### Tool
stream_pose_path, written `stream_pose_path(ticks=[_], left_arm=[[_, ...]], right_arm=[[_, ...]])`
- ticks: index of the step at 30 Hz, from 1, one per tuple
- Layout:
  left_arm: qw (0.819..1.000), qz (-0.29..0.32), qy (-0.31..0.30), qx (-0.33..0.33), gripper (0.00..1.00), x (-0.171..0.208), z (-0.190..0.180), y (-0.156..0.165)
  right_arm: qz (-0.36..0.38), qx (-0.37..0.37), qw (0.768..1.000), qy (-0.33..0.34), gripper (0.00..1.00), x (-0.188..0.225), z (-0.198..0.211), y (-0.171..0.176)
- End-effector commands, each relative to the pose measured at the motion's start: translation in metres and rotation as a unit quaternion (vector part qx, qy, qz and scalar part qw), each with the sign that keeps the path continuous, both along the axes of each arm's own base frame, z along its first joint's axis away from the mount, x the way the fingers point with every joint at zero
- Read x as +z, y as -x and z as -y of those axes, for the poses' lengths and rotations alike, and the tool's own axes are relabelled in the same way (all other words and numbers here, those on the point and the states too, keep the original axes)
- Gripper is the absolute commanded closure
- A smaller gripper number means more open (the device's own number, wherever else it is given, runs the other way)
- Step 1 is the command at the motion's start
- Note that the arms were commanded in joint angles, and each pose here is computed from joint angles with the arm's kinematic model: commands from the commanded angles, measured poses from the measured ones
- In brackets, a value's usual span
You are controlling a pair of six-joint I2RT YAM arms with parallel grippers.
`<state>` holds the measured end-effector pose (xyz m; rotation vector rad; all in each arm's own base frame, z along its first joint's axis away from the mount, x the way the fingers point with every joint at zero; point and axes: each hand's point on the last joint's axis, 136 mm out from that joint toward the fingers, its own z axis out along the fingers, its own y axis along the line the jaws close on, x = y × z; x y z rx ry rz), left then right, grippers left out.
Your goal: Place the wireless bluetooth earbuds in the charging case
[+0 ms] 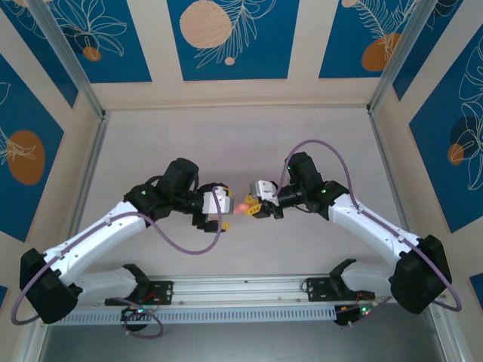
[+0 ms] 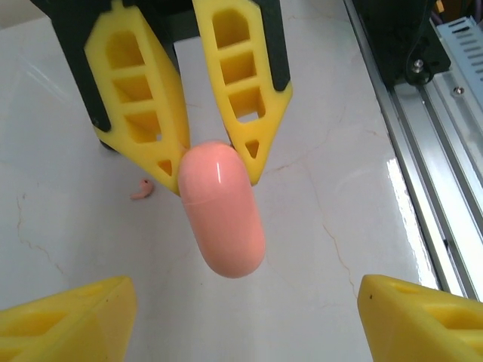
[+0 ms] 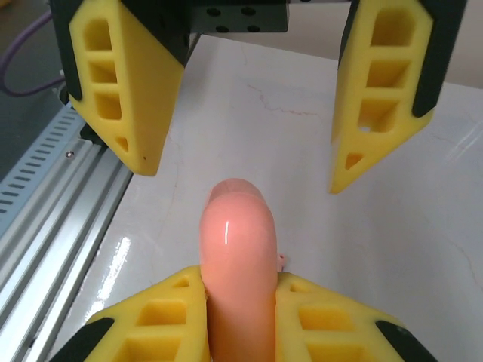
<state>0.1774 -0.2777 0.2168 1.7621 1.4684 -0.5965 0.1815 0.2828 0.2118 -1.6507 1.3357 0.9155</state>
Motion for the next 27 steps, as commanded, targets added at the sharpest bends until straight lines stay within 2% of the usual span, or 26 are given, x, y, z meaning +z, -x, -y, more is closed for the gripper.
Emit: stream_pose_path(ticks=[1, 9, 14, 24, 27], left_arm=[[1.0, 0.009, -0.013, -0.008, 0.25, 0.004, -0.001, -0.001], [1.0, 0.006, -0.008, -0.014, 0.29, 0.008, 0.007, -0.002], [1.0, -0.014, 0.006, -0.028, 0.48, 0.013, 0.015, 0.004], [0.999, -0.029, 0.003, -0.023, 0.66, 0.012, 0.017, 0.004], [0.999, -0.032, -0.001, -0.018, 0.75, 0.011, 0.017, 0.003]], right_arm=[[-0.024, 0.017, 0.999, -0.023, 0.91, 0.012, -0.007, 0.007], [-0.033, 0.021, 0.999, -0.027, 0.91, 0.013, -0.013, 0.009], [-0.037, 0.011, 0.999, -0.025, 0.91, 0.01, -0.018, 0.005], [-0.02, -0.009, 1.0, -0.019, 0.91, 0.009, -0.023, -0.001], [-0.016, -0.008, 1.0, -0.021, 0.91, 0.011, -0.024, 0.0]])
